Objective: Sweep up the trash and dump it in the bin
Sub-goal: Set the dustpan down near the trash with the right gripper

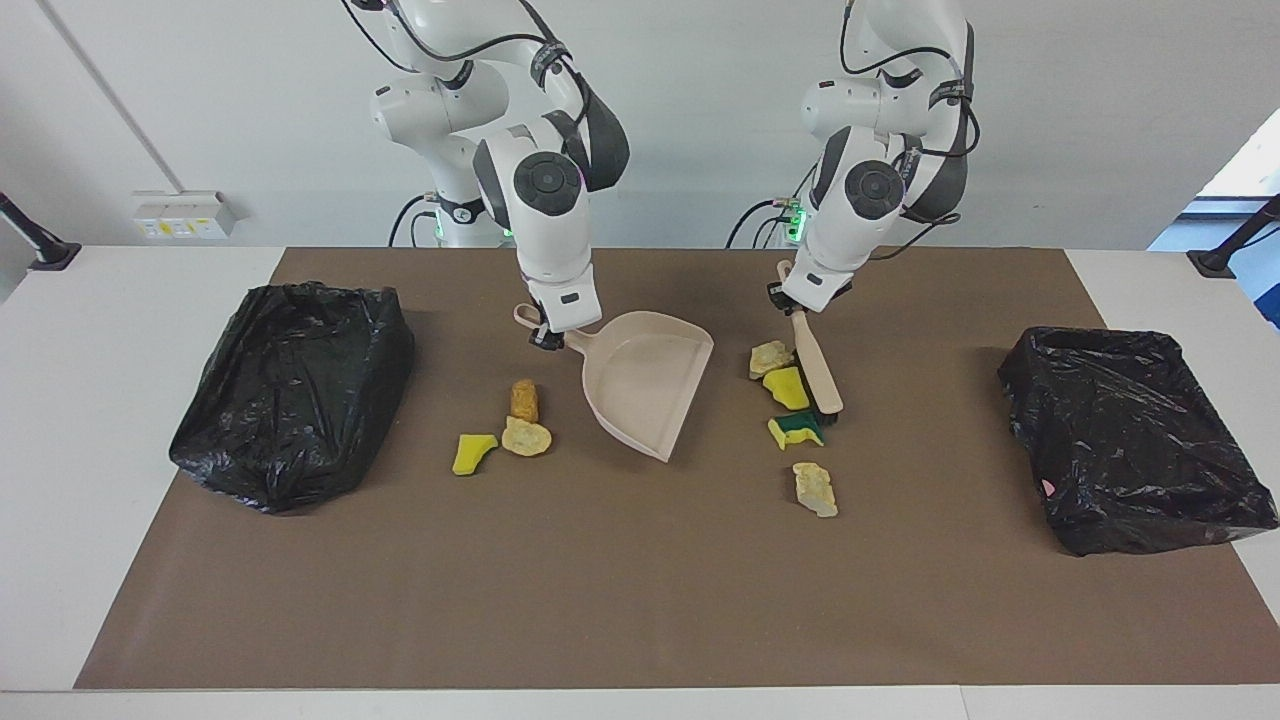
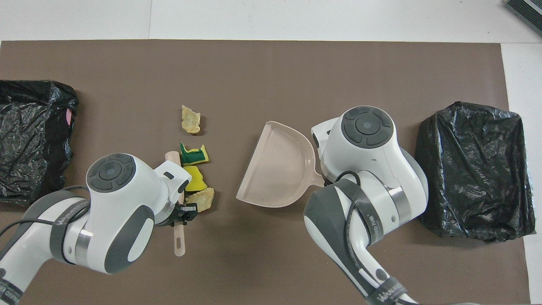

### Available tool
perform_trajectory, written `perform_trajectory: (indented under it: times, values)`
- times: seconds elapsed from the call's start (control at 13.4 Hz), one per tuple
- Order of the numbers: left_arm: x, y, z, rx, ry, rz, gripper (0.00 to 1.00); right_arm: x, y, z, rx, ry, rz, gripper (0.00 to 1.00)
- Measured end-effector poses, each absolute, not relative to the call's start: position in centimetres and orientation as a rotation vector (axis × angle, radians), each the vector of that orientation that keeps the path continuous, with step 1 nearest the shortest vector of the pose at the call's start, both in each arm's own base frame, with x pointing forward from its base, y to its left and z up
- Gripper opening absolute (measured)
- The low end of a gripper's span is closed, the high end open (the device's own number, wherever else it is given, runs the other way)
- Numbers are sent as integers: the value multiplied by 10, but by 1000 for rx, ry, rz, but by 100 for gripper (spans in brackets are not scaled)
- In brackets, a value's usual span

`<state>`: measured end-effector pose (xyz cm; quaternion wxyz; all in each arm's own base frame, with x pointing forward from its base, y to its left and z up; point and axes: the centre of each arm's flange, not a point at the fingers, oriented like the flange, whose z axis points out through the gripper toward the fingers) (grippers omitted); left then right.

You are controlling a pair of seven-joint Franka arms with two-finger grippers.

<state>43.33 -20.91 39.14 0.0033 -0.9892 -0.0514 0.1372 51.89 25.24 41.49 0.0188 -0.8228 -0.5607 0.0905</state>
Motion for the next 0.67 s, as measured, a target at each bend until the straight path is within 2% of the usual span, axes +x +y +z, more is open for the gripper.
perform_trajectory:
  times: [0.22, 0.45, 0.67]
  values:
    - [450, -201, 414, -3095, -167, 408, 26, 509, 260, 393, -2507, -1849, 262, 33]
    - [442, -194, 409, -3037, -163, 500, 26, 498, 268, 375, -2481, -1895, 242, 33]
    - [428, -189, 395, -3008, -218, 513, 26, 486, 283, 362, -2454, -1938, 221, 33]
